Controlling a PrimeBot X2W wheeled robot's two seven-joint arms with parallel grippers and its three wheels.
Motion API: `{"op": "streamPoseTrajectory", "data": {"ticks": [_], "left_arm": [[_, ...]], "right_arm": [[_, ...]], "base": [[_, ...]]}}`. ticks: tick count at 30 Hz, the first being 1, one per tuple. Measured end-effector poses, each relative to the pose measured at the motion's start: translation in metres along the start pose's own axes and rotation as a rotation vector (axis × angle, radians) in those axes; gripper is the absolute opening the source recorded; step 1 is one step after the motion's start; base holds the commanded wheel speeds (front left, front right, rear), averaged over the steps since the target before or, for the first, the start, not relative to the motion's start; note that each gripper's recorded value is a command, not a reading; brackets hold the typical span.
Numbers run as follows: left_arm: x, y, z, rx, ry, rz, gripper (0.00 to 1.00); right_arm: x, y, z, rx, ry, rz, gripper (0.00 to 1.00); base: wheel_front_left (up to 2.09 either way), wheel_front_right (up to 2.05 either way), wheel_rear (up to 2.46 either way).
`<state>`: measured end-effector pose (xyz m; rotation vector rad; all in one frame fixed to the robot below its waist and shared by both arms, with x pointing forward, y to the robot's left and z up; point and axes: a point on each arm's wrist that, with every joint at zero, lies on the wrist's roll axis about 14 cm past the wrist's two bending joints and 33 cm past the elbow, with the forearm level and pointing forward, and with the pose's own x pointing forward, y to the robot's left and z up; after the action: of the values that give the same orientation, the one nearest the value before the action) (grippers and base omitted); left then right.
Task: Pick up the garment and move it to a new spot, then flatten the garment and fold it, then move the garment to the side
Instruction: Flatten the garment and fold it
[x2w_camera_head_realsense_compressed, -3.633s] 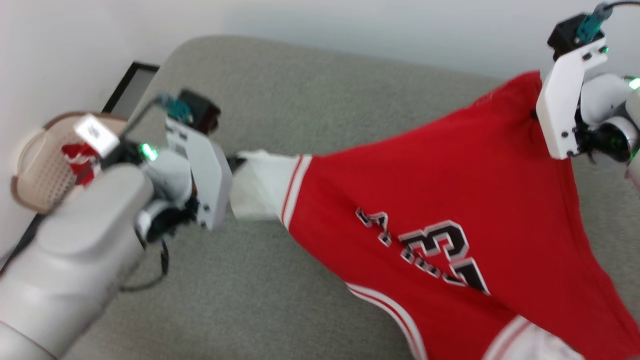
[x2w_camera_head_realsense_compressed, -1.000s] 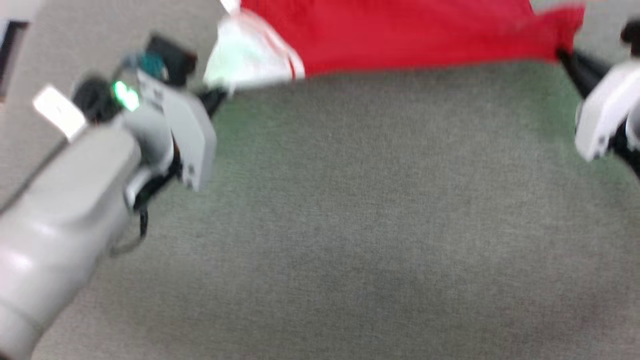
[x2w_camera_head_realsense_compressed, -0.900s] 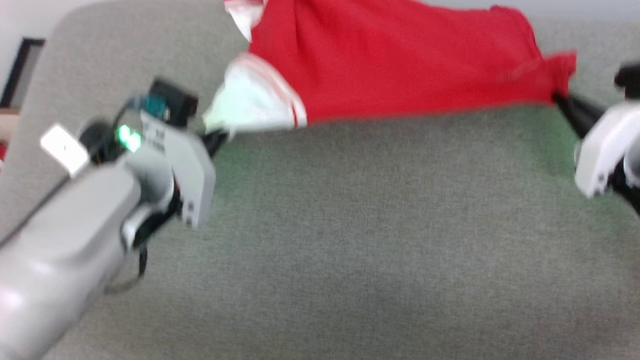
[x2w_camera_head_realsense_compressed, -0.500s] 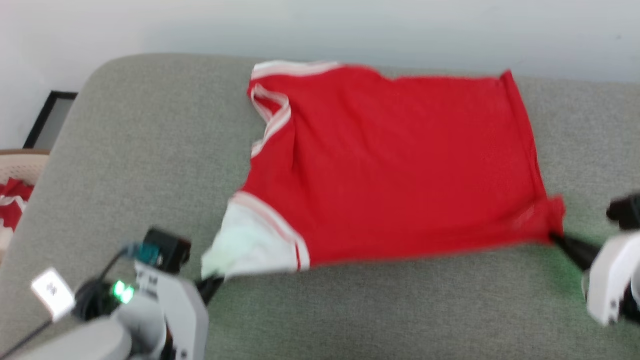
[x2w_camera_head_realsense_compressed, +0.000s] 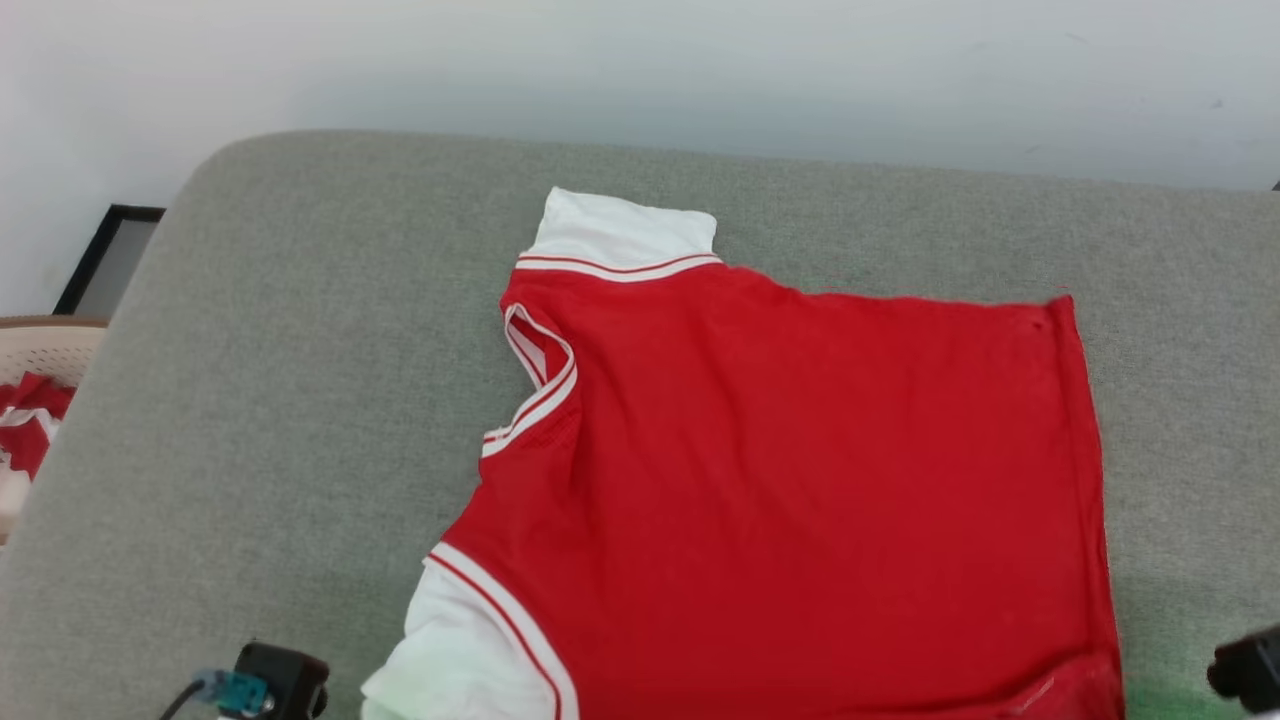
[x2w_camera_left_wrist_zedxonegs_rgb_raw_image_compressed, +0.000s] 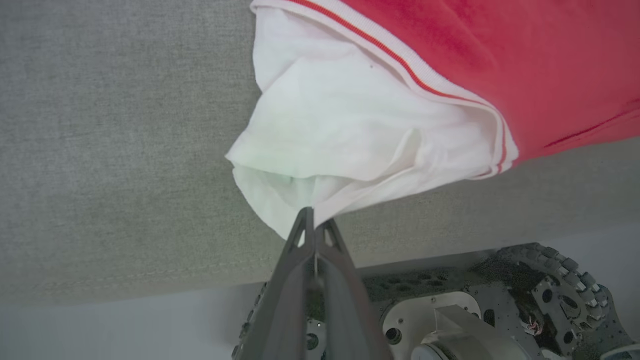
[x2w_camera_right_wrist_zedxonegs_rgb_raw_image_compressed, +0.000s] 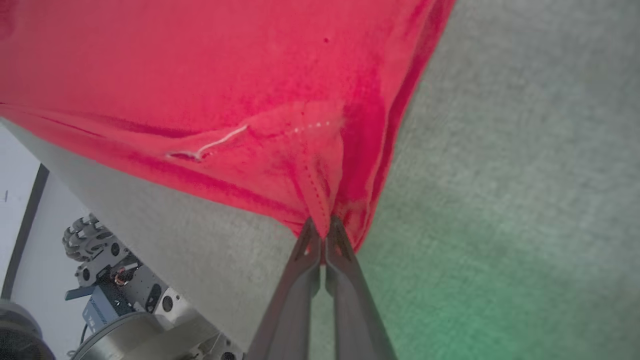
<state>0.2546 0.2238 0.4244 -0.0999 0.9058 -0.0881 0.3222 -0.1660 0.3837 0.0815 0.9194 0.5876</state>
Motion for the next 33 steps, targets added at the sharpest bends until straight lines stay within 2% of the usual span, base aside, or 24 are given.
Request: {"op": "streamPoseTrajectory", "data": {"ticks": [2, 6, 15, 22, 27, 33], "left_arm": [[-0.002, 0.002, -0.005, -0.011, 0.022, 0.013, 0.0], [-0.007, 0.011, 0.005, 0.032, 0.006, 0.053, 0.0], [-0.005, 0.012, 0.096, 0.27, -0.181, 0.047, 0.0], [0.027, 0.0, 0.156, 0.426, -0.233, -0.028, 0.0], [0.062, -0.012, 0.173, 0.459, -0.196, -0.088, 0.0], [0.1, -0.011, 0.156, 0.427, -0.051, -0.114, 0.0]], "right_arm": [[-0.004, 0.007, -0.011, 0.013, 0.029, 0.011, 0.0], [-0.01, 0.022, -0.017, 0.026, 0.05, 0.033, 0.0], [-0.018, 0.015, 0.036, -0.017, -0.077, -0.051, 0.0], [-0.005, -0.002, 0.083, -0.062, -0.126, -0.12, 0.0], [0.013, -0.018, 0.09, -0.069, -0.071, -0.156, 0.0], [0.033, -0.028, 0.086, -0.079, 0.013, -0.169, 0.0]], "base": [[0.0, 0.0, 0.0], [0.0, 0.0, 0.0], [0.0, 0.0, 0.0], [0.0, 0.0, 0.0], [0.0, 0.0, 0.0], [0.0, 0.0, 0.0]]}}
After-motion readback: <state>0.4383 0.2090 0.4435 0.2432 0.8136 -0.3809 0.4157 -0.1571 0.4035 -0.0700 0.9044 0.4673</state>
